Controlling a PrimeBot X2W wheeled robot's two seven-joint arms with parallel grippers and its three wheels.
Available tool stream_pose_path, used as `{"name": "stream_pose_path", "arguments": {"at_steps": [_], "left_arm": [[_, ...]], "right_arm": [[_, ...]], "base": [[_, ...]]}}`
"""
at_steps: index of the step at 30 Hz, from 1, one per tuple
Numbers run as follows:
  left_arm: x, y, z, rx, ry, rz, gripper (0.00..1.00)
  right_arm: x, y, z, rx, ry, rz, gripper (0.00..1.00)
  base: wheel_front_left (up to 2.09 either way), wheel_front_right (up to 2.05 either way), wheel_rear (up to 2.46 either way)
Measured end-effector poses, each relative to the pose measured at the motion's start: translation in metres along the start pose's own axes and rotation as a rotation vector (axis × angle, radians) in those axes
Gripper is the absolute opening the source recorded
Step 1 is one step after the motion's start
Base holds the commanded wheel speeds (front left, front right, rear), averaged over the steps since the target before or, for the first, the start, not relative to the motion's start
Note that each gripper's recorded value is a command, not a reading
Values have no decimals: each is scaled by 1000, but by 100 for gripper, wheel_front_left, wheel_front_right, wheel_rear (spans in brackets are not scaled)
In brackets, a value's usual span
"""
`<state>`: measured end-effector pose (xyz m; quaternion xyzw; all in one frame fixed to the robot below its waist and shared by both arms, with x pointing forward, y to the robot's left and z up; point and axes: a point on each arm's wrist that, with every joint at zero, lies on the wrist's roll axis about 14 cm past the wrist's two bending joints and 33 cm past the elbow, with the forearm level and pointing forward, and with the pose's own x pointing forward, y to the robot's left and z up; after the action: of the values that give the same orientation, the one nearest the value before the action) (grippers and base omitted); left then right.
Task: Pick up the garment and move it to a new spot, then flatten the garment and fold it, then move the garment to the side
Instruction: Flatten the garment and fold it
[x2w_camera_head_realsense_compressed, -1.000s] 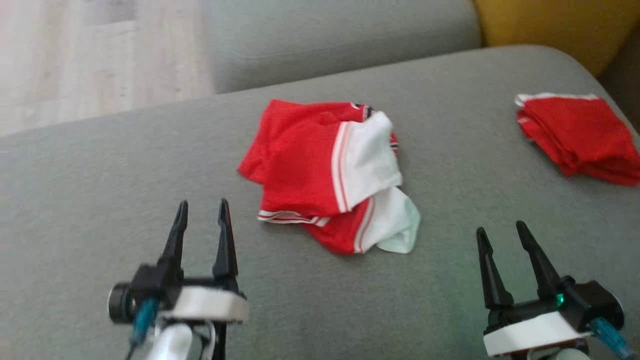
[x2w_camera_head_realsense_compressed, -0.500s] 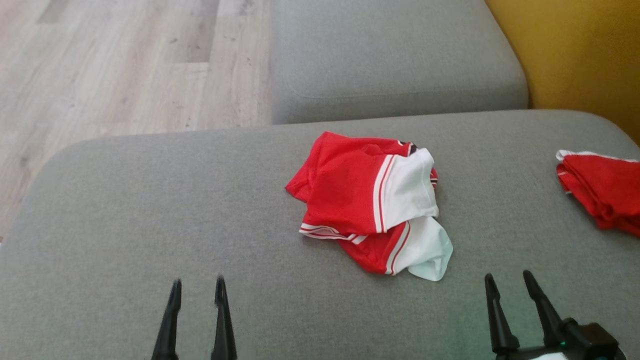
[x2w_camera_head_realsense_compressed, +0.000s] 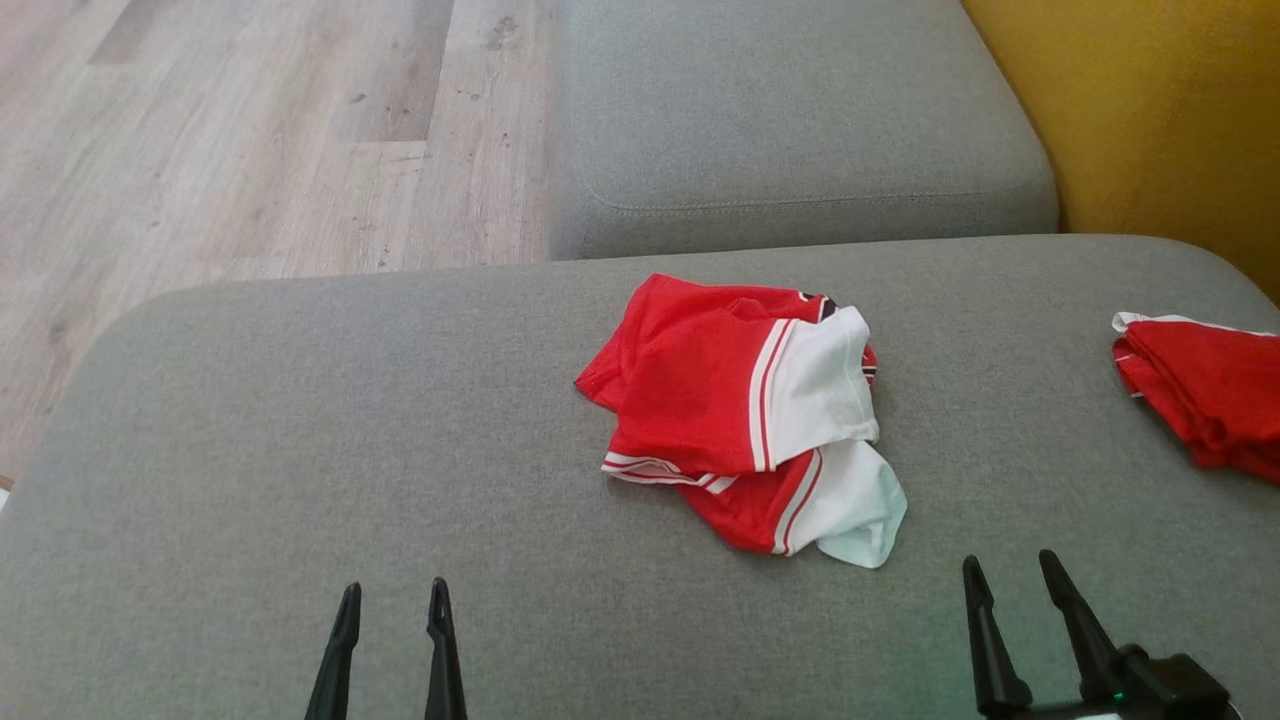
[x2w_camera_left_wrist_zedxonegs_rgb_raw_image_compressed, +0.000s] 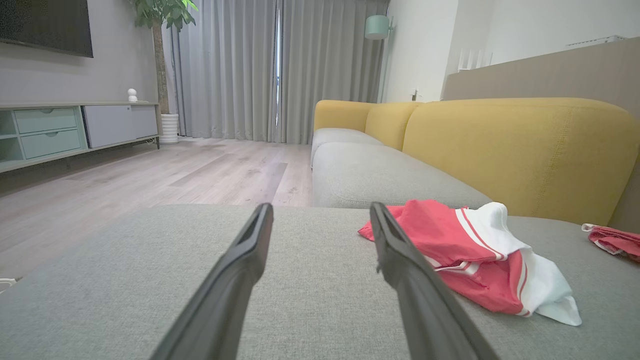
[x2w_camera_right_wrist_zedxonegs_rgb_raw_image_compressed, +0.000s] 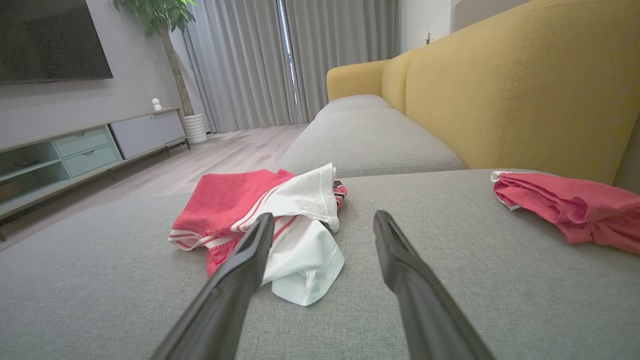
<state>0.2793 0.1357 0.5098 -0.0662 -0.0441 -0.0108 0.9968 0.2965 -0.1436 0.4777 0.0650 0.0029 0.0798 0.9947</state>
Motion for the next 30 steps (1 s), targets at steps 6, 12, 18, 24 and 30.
{"name": "stream_pose_path", "arguments": {"at_steps": [6, 12, 18, 24, 30], "left_arm": [[1, -1, -1, 0, 3, -1, 100], [1, -1, -2, 5, 6, -3, 100], [1, -1, -3, 5, 9, -2, 100], [1, -2, -3, 4, 12, 0, 100], [1, -1, -5, -5, 19, 5, 100]], "right_arm": [[0, 0, -1, 1, 3, -2, 100], [0, 0, -1, -5, 6, -1, 100], [0, 0, -1, -5, 4, -1, 100], [0, 0, -1, -5, 6, -2, 100], [0, 0, -2, -4, 9, -2, 100]], "base": [[0, 0, 0], [0, 0, 0], [0, 0, 0], [0, 0, 0], [0, 0, 0]]}}
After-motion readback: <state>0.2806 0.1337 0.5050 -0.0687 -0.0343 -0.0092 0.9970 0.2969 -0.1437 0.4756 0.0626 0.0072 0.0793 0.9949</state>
